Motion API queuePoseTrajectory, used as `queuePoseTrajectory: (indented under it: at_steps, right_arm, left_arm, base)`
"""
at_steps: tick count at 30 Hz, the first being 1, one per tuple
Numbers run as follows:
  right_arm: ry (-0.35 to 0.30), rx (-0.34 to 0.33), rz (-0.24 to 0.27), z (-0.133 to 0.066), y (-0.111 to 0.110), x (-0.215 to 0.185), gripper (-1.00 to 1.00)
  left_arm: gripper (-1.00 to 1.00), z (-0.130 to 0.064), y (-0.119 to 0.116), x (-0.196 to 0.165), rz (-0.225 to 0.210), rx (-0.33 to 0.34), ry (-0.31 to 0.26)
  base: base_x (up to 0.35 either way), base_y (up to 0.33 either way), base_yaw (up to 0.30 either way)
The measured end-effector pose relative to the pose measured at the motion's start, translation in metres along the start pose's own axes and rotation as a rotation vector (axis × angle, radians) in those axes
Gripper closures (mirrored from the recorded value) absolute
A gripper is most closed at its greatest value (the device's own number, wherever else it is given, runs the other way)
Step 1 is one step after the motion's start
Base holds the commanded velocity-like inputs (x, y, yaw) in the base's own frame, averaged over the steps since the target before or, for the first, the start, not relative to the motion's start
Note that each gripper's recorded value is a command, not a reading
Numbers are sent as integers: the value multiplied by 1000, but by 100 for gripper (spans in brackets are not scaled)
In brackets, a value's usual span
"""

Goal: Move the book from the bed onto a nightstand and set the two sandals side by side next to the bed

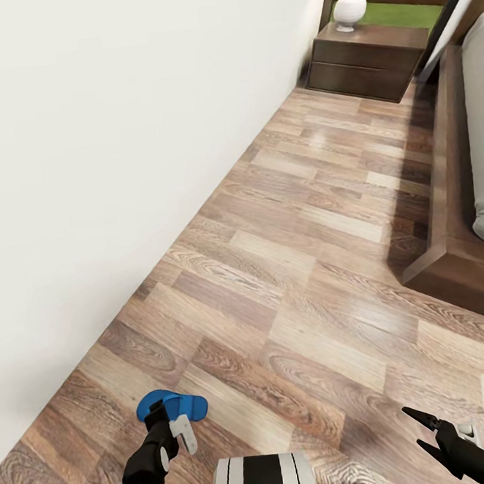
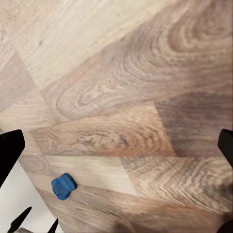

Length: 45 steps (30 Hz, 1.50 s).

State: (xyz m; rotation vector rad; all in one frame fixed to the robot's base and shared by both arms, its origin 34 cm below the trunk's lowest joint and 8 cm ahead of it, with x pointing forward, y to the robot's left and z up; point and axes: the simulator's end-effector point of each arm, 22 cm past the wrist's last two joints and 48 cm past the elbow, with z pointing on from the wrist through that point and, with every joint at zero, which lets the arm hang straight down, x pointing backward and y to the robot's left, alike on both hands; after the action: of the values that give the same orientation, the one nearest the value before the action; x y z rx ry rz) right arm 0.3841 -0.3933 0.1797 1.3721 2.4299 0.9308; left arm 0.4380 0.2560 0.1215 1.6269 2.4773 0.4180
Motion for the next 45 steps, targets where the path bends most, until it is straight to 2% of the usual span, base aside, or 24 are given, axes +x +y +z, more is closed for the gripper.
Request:
queuePoseTrajectory:
  at_steps: [10,17,24,36,43,45]
  right_arm:
    - [0,0,0,0,0,0,-100]
    - [0,0,0,0,0,0,-100]
    - [0,0,0,0,0,0,-100]
    - [0,0,0,0,0,0,-100]
    - [0,0,0,0,0,0,-100]
    - [1,0,0,0,0,0,-100]
  left_arm:
    - [-100,0,-1,2,10,5,5]
    - [-100,-4,-8,1,71,78,9]
    - [-100,-15,-1,-15,71,126,-24]
    - [-100,-19,15,-24,67,103,-41]
    - [-100,-28,43,-38,56,39,-76]
    - [-100,-32,56,-42,66,6,-82]
  base:
    - [0,0,0]
    - [0,0,0]
    - [0,0,0]
    - [0,0,0]
    - [0,0,0]
    - [0,0,0]
